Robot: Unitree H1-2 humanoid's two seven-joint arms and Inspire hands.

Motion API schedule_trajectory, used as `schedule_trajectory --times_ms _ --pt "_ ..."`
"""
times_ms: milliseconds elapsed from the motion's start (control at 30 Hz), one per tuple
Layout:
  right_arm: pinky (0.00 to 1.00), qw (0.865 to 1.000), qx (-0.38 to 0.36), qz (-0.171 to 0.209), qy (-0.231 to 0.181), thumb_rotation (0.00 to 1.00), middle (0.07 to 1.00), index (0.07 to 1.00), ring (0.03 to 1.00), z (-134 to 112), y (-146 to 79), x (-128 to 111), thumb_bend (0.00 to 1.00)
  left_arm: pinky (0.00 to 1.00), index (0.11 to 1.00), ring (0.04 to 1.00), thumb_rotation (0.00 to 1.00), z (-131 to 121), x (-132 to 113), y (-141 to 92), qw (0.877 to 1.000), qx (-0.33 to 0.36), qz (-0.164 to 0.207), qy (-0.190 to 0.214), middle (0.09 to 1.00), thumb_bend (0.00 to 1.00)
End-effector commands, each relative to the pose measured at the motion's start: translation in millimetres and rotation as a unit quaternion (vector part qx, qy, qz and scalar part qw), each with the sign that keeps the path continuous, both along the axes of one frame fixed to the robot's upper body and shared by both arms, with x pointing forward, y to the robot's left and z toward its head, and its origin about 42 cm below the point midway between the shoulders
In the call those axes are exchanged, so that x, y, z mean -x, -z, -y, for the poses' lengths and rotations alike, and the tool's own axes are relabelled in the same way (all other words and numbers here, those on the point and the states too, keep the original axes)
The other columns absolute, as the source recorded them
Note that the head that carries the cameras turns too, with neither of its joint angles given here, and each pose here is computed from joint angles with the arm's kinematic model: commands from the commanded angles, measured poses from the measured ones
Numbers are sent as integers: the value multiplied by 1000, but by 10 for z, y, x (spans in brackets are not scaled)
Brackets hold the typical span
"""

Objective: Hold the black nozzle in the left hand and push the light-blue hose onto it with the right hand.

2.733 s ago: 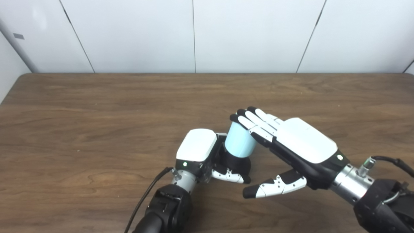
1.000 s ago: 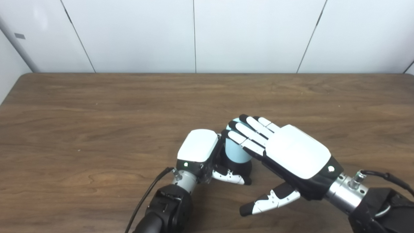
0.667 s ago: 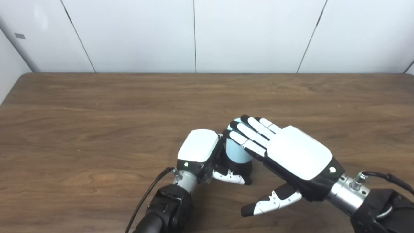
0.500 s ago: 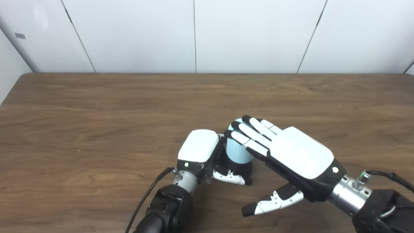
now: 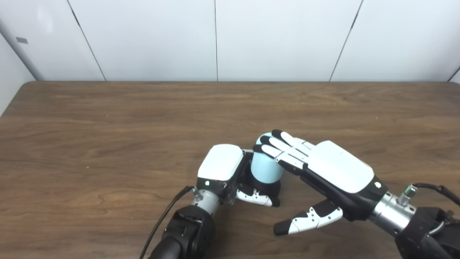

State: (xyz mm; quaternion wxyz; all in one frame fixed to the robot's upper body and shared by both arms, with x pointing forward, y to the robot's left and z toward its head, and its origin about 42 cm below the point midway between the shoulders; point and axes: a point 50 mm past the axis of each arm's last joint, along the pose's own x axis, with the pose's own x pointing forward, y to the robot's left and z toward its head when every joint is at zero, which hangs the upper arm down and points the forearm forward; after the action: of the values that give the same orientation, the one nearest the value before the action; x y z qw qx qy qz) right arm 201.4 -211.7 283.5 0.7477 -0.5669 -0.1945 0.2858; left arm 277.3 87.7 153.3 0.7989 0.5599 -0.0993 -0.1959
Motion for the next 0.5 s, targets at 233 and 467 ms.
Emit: schedule_trajectory --times_ms 233,467 --pt "952 996 62 -60 -2 872 943 922 963 23 223 28 612 359 504 424 0 -25 89 201 998 -29 -60 3 456 505" --pt "956 996 62 -61 -3 858 942 922 971 -2 225 43 611 366 503 425 0 -24 89 195 998 -26 -61 2 459 505"
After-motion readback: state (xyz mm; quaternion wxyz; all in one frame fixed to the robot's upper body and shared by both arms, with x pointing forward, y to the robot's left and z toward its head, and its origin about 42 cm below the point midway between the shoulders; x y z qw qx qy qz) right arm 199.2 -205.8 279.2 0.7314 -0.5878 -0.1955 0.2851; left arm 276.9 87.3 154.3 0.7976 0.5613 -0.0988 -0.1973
